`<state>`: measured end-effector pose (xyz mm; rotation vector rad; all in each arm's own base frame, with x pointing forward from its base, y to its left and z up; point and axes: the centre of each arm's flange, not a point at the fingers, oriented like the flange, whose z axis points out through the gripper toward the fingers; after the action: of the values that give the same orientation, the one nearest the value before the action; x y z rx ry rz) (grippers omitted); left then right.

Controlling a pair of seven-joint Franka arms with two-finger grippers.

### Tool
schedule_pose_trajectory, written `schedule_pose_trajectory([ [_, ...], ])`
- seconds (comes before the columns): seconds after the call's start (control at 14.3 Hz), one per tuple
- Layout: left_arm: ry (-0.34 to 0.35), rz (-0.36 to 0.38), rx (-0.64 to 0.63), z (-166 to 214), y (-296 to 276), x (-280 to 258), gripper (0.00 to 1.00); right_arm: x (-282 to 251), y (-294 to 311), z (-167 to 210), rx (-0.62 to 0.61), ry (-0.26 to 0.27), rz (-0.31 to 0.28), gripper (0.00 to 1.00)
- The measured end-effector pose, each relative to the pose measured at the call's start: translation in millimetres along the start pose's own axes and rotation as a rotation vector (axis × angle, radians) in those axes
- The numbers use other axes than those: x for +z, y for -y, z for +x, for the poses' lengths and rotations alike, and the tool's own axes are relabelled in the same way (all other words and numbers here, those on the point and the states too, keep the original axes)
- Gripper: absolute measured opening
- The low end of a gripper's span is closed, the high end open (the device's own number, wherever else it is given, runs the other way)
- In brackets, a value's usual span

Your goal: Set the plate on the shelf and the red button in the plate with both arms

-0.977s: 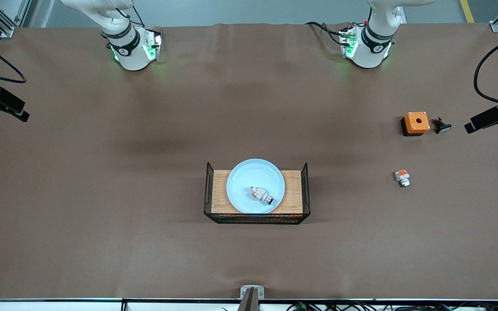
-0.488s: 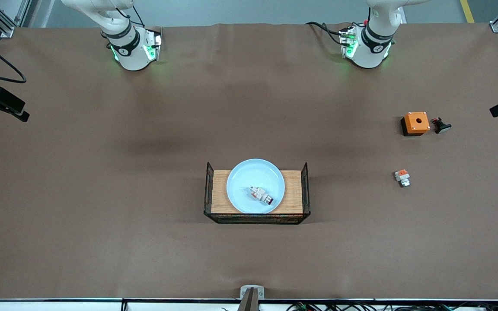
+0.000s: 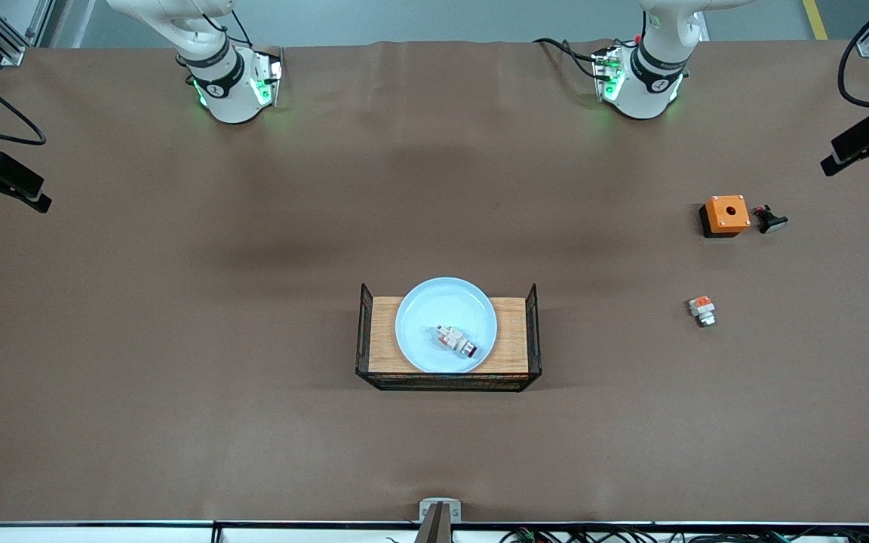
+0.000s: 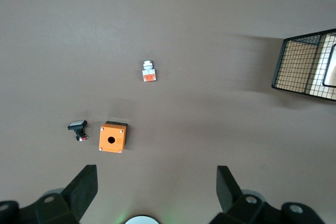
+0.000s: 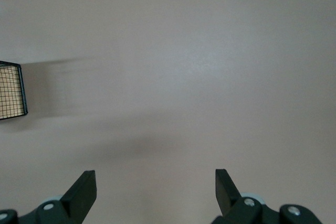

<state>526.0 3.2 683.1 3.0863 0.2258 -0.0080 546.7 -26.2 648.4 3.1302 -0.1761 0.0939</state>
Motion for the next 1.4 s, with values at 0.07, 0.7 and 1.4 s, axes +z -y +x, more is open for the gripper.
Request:
schedule_pose_trajectory([
  [0.07,-0.005,0.000,0.000,-2,0,-2,1.00,0,0,0,0.000,-0.004,0.000,1.00],
  [0.7,-0.033,-0.002,-0.011,-6,-26,-6,1.00,-3,0,4,0.000,-0.036,0.002,1.00],
  [1.4,-0.058,-0.011,-0.013,9,-27,3,1.00,-3,0,4,0.000,-0.036,0.002,1.00],
])
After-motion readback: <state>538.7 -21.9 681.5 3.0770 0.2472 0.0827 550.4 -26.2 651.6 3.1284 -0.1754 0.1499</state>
